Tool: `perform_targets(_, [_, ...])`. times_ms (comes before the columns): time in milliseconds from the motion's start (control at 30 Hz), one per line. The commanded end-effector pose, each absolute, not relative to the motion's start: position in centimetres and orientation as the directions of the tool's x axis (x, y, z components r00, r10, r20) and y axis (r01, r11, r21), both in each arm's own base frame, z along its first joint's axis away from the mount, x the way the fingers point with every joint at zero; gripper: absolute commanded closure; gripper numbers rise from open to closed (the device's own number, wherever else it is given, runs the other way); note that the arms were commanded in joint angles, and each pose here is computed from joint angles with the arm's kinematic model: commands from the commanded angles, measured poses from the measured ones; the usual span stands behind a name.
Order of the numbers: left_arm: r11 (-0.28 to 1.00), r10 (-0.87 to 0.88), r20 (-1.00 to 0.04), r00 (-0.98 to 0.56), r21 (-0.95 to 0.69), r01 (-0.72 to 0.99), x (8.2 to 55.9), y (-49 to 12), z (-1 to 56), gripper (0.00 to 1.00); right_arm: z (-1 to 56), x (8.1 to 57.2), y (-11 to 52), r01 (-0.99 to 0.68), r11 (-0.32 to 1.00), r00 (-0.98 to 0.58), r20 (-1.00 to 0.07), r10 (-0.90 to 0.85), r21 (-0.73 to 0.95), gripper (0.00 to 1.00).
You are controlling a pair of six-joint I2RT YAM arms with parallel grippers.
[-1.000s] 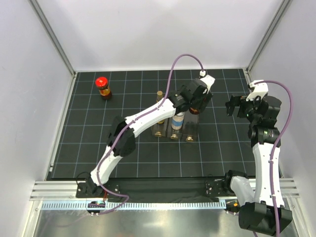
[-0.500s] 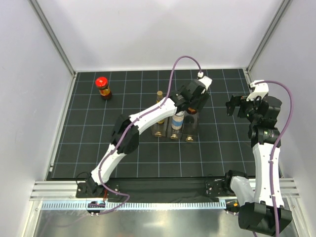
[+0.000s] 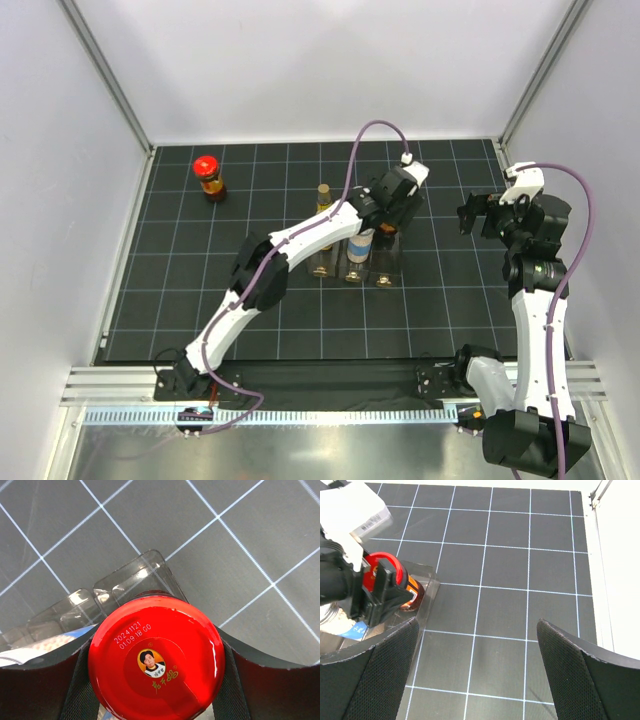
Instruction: Organize the condiment bottles
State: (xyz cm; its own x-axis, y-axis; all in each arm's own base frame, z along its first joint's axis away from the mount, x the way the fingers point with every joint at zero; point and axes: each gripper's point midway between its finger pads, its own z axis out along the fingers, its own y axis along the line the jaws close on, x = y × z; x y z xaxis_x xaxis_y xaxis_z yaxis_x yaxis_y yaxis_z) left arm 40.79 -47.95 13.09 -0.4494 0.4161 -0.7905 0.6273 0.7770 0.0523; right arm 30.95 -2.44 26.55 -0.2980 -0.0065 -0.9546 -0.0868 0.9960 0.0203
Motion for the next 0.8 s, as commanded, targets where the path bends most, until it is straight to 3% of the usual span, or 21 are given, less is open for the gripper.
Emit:
perform_targets(0, [0.801,0.268,-0.905,-0.33,0.019,0.598,43.3,-49.5,20.3,0.77,27.6,31.2,-2.5,-0.09,0.996,-0.252,-0.968,-0.008,0.016,0.0])
perform_targets(100, [0.801,0.272,-0.903,-0.332,0.022,0.598,43.3,-49.5,20.0,0.68,27.6,31.3,-2.4,-0.094,0.995,-0.253,-0.967,-0.006,0.018,0.0])
perform_targets(400, [0.806,0.252,-0.907,-0.337,0.004,0.592,43.3,-49.6,20.3,0.2,27.7,31.2,-2.3,-0.098,0.995,-0.25,-0.968,-0.008,0.017,0.0])
perform_targets(533, [0.802,0.232,-0.916,-0.327,-0.01,0.597,43.2,-49.7,21.5,0.14,27.7,31.3,-2.3,-0.099,0.995,-0.249,-0.969,-0.007,0.018,0.0])
perform_targets(767, [0.767,0.148,-0.95,-0.275,-0.065,0.638,42.1,-50.0,27.2,0.13,27.7,31.0,-1.9,-0.125,0.992,-0.245,-0.969,-0.018,0.013,0.0])
